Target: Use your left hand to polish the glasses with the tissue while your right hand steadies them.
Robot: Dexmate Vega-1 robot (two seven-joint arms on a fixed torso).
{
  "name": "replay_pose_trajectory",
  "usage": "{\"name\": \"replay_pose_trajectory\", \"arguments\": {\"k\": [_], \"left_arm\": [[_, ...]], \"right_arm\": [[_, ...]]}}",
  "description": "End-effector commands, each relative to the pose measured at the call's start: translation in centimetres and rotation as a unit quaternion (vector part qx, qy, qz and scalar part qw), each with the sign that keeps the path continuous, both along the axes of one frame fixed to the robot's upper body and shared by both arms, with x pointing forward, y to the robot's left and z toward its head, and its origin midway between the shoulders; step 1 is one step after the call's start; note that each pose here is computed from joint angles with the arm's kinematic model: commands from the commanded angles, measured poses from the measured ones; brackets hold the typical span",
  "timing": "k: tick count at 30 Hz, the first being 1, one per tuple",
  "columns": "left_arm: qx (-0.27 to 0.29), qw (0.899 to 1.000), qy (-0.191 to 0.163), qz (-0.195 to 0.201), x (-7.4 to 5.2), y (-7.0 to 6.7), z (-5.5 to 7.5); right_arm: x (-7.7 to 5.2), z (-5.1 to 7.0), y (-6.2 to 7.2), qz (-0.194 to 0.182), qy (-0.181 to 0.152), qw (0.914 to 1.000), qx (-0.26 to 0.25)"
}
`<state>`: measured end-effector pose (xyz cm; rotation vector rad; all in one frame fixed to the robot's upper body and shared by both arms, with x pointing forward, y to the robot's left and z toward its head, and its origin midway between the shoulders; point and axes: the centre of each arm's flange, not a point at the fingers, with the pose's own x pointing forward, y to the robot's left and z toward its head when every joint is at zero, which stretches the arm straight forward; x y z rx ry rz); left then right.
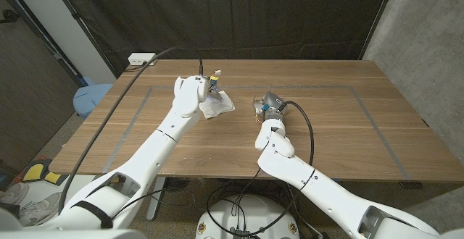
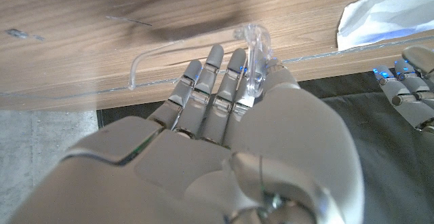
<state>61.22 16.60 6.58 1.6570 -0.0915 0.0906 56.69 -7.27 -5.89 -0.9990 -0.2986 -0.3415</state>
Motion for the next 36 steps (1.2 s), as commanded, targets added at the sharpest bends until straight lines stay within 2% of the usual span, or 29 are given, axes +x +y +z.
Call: {"name": "replay_pose_trajectory", "arguments": {"k": [1, 17, 21, 24, 30, 34, 36], "left_arm": [[-0.04, 0.999, -0.017, -0.019, -0.5, 0.7, 0.2], [-0.085, 0.994, -0.051, -0.05, -1.0, 1.6, 0.7], [-0.117, 0.987, -0.085, -0.065, -1.3, 2.2, 0.7], [-0.116, 0.984, -0.123, -0.057, -1.6, 2.4, 0.8], [-0.16, 0.967, -0.184, -0.077, -2.0, 3.2, 0.7], [-0.179, 0.959, -0.206, -0.084, -2.1, 3.5, 0.7], [-0.212, 0.946, -0.219, -0.109, -2.0, 4.0, 0.6]], "right_arm": [[-0.3, 0.0, -0.5, 0.014, 0.005, 0.9994, 0.031], [-0.2, 0.7, -0.6, 0.027, 0.014, 0.9994, 0.018], [-0.2, 1.0, -0.6, 0.031, 0.006, 0.9993, 0.018], [-0.2, 1.2, -0.6, 0.029, -0.006, 0.9994, 0.016], [0.0, 1.7, -1.1, 0.044, -0.014, 0.9983, 0.036], [0.1, 2.0, -1.3, 0.047, -0.022, 0.9978, 0.04], [0.2, 2.3, -1.5, 0.053, -0.031, 0.9972, 0.043]]}}
